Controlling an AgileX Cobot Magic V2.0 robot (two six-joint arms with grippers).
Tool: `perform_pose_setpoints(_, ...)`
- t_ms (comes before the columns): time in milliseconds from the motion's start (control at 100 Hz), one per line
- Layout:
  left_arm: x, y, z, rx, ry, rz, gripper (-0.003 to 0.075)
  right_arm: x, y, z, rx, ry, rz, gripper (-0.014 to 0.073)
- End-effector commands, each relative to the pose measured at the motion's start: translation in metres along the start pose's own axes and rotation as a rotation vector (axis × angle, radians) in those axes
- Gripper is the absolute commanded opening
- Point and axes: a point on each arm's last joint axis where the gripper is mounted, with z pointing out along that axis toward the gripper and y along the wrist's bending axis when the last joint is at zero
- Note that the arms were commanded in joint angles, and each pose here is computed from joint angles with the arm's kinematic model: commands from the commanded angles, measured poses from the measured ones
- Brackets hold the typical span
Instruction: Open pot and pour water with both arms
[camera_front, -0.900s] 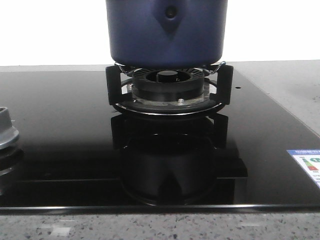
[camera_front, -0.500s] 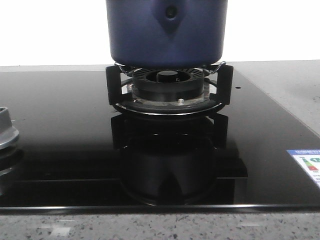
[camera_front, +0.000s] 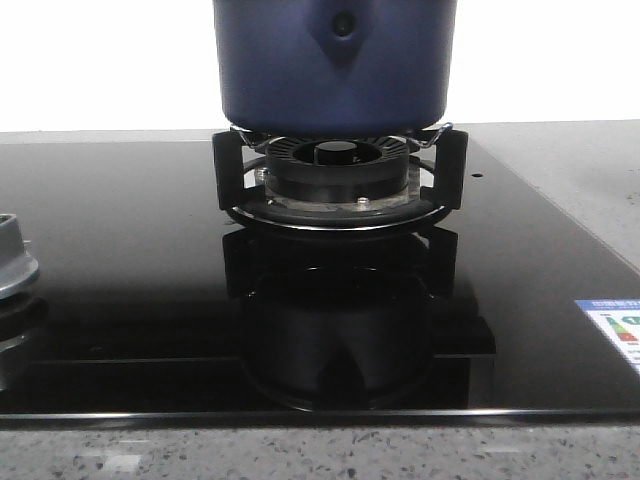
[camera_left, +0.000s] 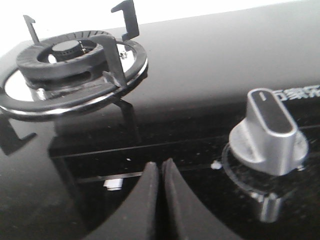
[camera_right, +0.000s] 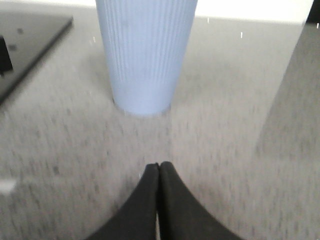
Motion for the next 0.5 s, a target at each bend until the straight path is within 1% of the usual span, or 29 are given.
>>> perform_pose_setpoints(0, 0.008, 0.002, 0.002, -0.037, -0.029, 0.098, -0.002, -0.016, 0.001, -0.002, -0.007, -0.244, 0.033, -0.0064)
perform_pose_setpoints(50, 0.008, 0.004, 0.002, -0.061, -0.026, 0.174, -0.002, -0.025, 0.001, -0.005, -0.012, -0.35, 0.072, -0.0064)
perform_pose_setpoints(120, 0.008, 0.004, 0.002, -0.069, -0.026, 0.196, -0.002, -0.033, -0.001, -0.009, -0.013, -0.454, 0.133, -0.0064)
perform_pose_setpoints(150, 0.008, 0.004, 0.002, -0.069, -0.026, 0.196, -0.002, -0.035, -0.002, -0.01, -0.013, -0.473, 0.174, -0.0064)
perform_pose_setpoints(220, 0.007, 0.004, 0.002, -0.068, -0.036, 0.197, -0.002, -0.033, -0.003, -0.009, -0.013, -0.453, 0.242, -0.0064)
perform_pose_setpoints(280, 0.003, 0.004, 0.002, -0.065, -0.078, 0.198, -0.002, -0.03, -0.003, -0.007, -0.017, -0.418, 0.29, -0.0064)
perform_pose_setpoints(340, -0.001, 0.003, 0.002, -0.062, -0.13, 0.2, -0.002, -0.028, -0.004, -0.007, -0.021, -0.397, 0.369, -0.0064)
perform_pose_setpoints(430, -0.011, 0.001, 0.0, -0.049, -0.242, 0.179, -0.002, -0.029, -0.005, -0.007, -0.024, -0.397, 0.472, -0.0064)
perform_pose_setpoints(490, -0.021, -0.001, -0.003, -0.036, -0.355, 0.14, -0.002, -0.033, -0.006, -0.008, -0.033, -0.391, 0.516, -0.0064)
